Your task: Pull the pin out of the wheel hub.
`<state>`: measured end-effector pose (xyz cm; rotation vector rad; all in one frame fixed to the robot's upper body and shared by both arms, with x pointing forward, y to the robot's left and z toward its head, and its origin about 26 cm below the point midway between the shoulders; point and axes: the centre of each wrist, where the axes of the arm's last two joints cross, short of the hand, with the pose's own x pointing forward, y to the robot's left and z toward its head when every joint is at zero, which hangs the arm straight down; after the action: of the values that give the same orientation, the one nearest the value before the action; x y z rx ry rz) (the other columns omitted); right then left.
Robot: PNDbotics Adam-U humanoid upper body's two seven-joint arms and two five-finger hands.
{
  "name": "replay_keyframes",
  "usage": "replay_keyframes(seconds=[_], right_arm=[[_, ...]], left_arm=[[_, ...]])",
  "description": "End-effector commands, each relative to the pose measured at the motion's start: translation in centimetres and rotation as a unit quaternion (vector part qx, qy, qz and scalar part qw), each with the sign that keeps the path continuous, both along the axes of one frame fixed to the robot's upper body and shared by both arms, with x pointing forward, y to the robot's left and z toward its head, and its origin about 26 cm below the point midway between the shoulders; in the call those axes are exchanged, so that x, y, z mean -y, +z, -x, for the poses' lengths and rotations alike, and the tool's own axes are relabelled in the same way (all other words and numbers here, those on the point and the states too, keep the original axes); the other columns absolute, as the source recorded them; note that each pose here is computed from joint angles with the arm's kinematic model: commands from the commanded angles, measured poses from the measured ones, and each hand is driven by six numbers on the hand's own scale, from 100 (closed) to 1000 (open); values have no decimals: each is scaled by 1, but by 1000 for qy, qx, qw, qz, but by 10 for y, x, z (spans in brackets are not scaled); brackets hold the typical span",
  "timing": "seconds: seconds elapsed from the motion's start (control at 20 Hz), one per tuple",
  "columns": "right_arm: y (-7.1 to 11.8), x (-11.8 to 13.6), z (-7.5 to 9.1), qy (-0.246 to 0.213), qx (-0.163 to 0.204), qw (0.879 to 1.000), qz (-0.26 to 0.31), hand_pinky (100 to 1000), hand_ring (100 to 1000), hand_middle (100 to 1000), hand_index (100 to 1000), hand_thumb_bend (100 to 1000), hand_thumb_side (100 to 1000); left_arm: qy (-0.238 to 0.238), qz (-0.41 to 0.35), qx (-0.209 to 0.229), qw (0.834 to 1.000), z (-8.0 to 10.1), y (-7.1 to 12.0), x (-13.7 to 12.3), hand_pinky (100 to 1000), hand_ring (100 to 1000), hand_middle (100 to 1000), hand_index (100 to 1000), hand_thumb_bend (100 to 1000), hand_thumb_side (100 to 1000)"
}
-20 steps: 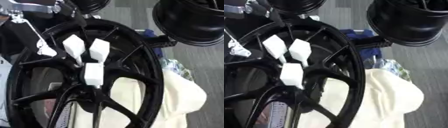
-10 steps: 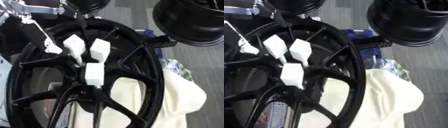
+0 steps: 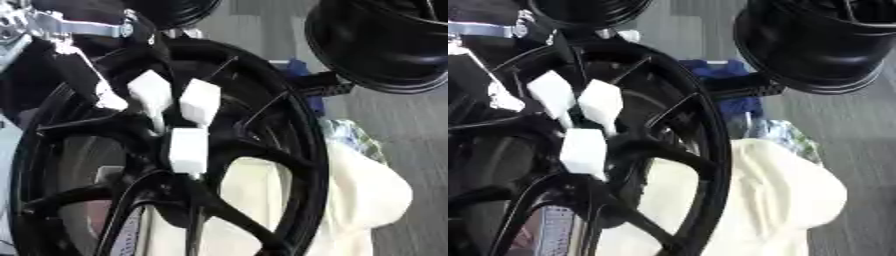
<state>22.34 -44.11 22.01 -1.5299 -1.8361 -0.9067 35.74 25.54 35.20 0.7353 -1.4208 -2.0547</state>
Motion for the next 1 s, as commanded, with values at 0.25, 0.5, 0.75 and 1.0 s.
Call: replay_keyframes(seconds=[0.25,0.5,0.75,1.0], right_arm=[[8,2,4,-24,10,1000,-4,423,608,645,801,389,284],[8,3,5,-26,9,1000,-5,423,608,643,801,390,283],[7,3,5,-25,9,1000,-8,421,606,641,800,389,285],[6,3,5,-23,11,1000,-11,418,604,640,800,390,287]], left_arm=[[-11,3,-15,1000,-1,5,-1,845,786,704,841,376,337],[-29,8,-35,999,0,6,1,848,774,697,827,337,288],[-34,9,-47,998,-2,2,2,857,768,712,805,315,241],[-39,5,-50,998,-3,-1,4,858,757,688,775,301,211]])
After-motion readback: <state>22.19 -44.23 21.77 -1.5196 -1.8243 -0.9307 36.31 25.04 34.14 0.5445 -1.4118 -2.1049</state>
